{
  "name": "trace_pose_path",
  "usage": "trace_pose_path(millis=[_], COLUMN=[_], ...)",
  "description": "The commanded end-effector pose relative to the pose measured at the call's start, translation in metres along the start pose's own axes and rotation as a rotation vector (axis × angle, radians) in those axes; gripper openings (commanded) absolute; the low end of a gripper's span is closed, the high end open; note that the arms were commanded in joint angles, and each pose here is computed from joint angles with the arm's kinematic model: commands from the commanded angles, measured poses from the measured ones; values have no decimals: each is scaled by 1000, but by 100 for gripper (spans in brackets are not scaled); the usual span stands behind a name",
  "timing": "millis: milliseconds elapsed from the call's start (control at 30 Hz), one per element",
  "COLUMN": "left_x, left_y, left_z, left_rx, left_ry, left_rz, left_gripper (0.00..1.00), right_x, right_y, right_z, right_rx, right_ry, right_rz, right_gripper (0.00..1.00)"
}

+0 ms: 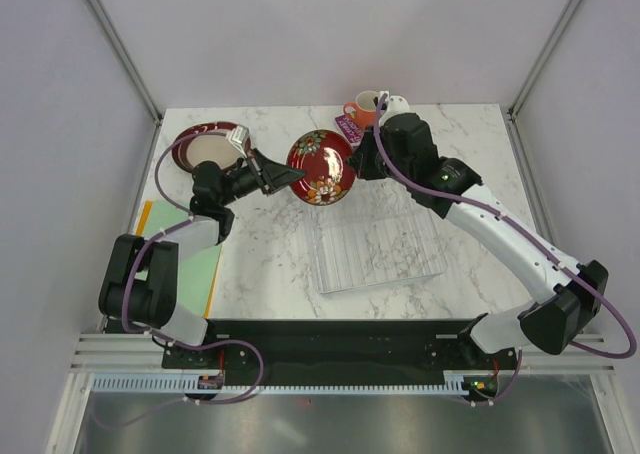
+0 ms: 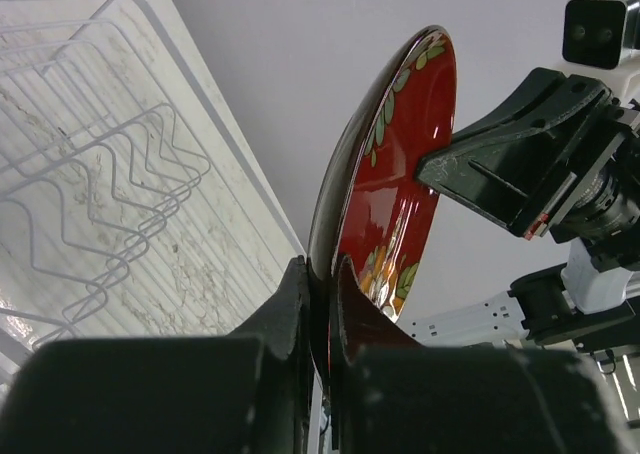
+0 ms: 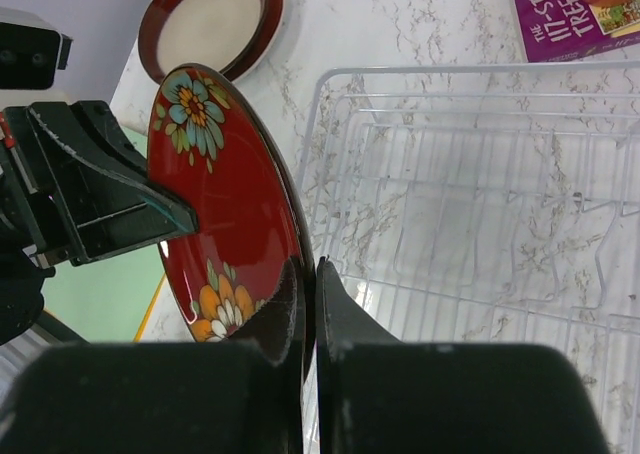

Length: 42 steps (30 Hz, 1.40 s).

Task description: Unload the plates from the dish rack

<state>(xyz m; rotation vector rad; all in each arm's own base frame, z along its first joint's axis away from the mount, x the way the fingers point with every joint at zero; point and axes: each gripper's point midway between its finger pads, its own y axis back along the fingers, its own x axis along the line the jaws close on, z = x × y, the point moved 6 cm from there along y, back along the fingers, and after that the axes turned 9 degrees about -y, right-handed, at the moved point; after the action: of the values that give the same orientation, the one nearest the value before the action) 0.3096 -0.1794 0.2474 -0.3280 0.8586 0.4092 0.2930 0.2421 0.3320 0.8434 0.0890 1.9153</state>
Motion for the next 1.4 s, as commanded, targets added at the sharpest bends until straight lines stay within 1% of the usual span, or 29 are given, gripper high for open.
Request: trace_pose_path(millis=[0, 33, 67, 100, 133, 167, 200, 233, 267, 300, 333, 400, 433, 467, 533, 567, 600, 633, 667, 733, 833, 900, 967, 1033, 1067, 1133, 1167, 1333, 1367], left_x=[-5, -5, -3, -1, 1, -2, 5, -2, 3, 9, 1, 13, 14, 24, 41, 52, 60, 78, 88, 105, 140, 149, 166, 174, 183, 188, 191, 201, 203], left_y=[-5, -5, -5, -5, -6, -6, -4, -6, 1, 5, 5, 23, 24, 38, 50, 67, 76, 83, 98, 109, 133, 139, 147, 154, 156, 160, 161, 171, 173], left_z=[3, 4, 7, 9, 13, 29, 33, 54, 71, 81, 104, 134, 154, 170, 189, 201, 207, 210, 217, 223, 225, 229, 227, 233, 229, 233, 230, 222, 217], left_rx=[-8, -8, -8, -7, -8, -27, -16, -37, -63, -64, -91, -130, -144, -169, -186, -216, -231, -235, -255, -260, -281, -290, -295, -307, -298, -298, -286, -260, -244], left_ry=[-17, -21, -16, -37, -46, -79, -76, -119, -131, -133, -175, -175, -194, -195, -159, -145, -133, -99, -89, -55, 3, 5, 31, 20, 44, 21, 41, 12, 39], left_rz=[-43, -40, -25, -11, 5, 12, 63, 65, 101, 133, 129, 191, 197, 237, 289, 328, 350, 376, 404, 423, 485, 504, 541, 572, 586, 632, 652, 764, 779], left_gripper=[2, 2, 2, 2, 2, 2, 2, 2, 2, 2, 2, 2, 2, 2, 2, 2, 2, 2, 2, 2, 2, 2, 2, 2, 2, 2, 2, 2, 2], right_x=[30, 29, 27, 25, 23, 18, 15, 11, 8, 3, 0, -8, -11, -15, -20, -23, -27, -29, -33, -39, -49, -53, -59, -62, -64, -68, -68, -72, -73], right_y=[9, 10, 10, 10, 13, 14, 16, 21, 23, 28, 29, 32, 32, 31, 32, 32, 32, 31, 29, 27, 20, 15, 9, 5, 2, -1, -3, -10, -12], right_z=[20, 20, 20, 21, 21, 23, 24, 26, 25, 29, 28, 27, 26, 24, 23, 21, 21, 20, 18, 15, 9, 6, 0, -3, -5, -7, -8, -14, -15], right_rx=[-96, -101, -108, -114, -121, -142, -151, -164, -168, -190, -190, -196, -193, -185, -185, -180, -181, -180, -172, -166, -144, -130, -110, -97, -88, -83, -79, -62, -58], right_ry=[-42, -40, -39, -34, -25, -24, -19, -12, 3, 2, 6, 10, 13, 16, 19, 22, 26, 28, 30, 31, 38, 42, 45, 46, 43, 43, 42, 32, 28], right_rz=[153, 147, 135, 125, 112, 76, 57, 33, 19, -2, -11, -35, -44, -52, -65, -74, -83, -90, -100, -118, -143, -152, -164, -165, -165, -169, -164, -156, -155], right_gripper=[0, 8, 26, 40, 47, 51, 56, 62, 63, 64, 65, 65, 66, 66, 69, 69, 69, 69, 69, 69, 69, 69, 68, 68, 68, 68, 68, 68, 68])
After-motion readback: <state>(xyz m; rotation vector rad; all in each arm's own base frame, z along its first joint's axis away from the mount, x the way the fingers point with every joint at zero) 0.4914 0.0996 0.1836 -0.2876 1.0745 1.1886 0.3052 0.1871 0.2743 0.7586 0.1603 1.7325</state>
